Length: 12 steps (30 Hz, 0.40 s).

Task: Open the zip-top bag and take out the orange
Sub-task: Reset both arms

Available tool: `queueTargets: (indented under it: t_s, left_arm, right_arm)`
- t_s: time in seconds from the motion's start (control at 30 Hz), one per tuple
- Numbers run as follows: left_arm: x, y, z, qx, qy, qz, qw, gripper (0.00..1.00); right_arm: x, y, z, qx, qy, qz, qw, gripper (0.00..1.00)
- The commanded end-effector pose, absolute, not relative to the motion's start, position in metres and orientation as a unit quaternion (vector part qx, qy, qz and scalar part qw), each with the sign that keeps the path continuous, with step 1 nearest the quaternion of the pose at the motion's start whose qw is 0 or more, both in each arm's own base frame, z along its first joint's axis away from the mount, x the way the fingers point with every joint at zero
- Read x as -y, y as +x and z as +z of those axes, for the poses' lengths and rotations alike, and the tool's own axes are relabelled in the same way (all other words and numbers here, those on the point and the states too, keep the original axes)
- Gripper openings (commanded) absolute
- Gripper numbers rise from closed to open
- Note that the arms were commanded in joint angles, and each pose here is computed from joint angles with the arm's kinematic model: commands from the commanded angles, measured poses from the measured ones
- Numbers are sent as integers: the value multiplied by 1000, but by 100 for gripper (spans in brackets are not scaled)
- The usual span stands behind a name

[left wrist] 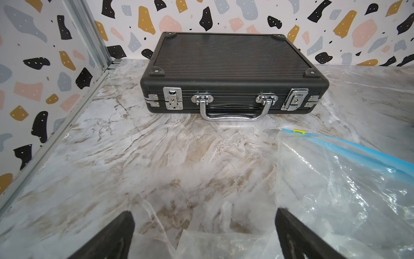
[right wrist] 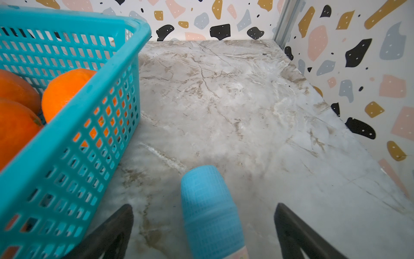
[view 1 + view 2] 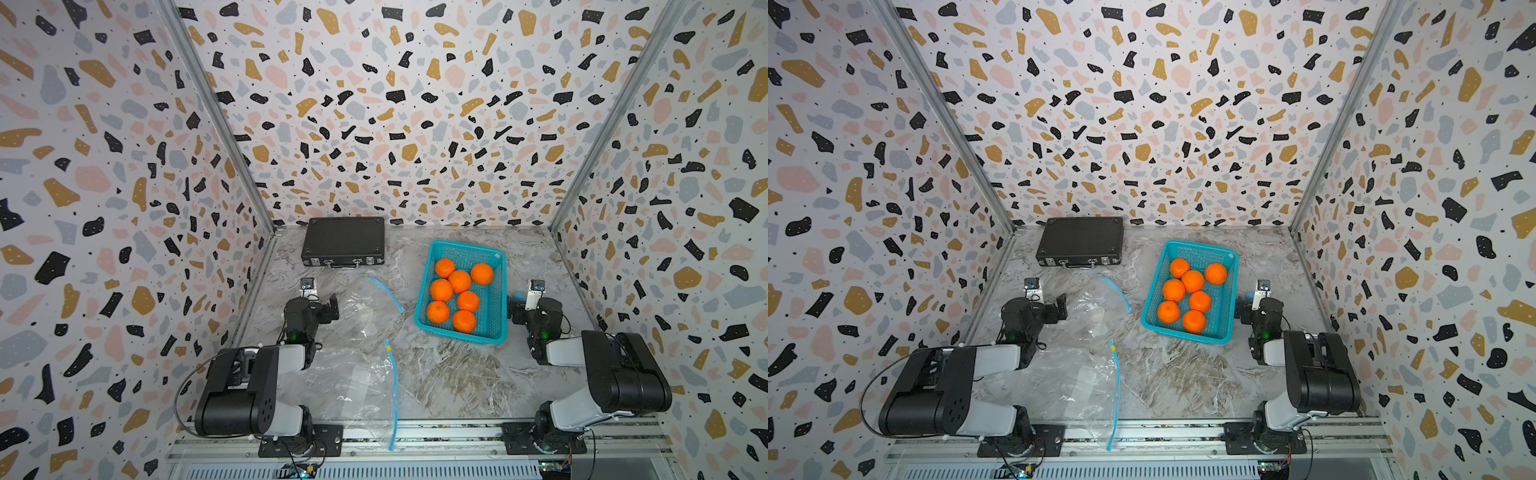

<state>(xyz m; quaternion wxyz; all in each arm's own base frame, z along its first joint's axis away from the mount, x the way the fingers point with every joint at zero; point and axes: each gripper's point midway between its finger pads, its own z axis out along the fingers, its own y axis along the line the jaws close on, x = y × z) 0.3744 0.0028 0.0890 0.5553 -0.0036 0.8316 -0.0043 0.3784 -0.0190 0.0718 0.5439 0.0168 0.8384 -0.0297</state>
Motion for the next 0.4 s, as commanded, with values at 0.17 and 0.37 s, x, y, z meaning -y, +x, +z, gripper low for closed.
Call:
queueTargets:
  t_s: [0.17, 0.37]
  left_arm:
    - [2, 380, 96, -824, 17, 2, 567, 99]
    - [2, 380, 97, -822, 13, 7, 569, 99]
  right_arm:
    - [18, 386, 81, -833, 15, -31, 553, 100]
    - [18, 385, 83, -831, 15, -31, 555, 100]
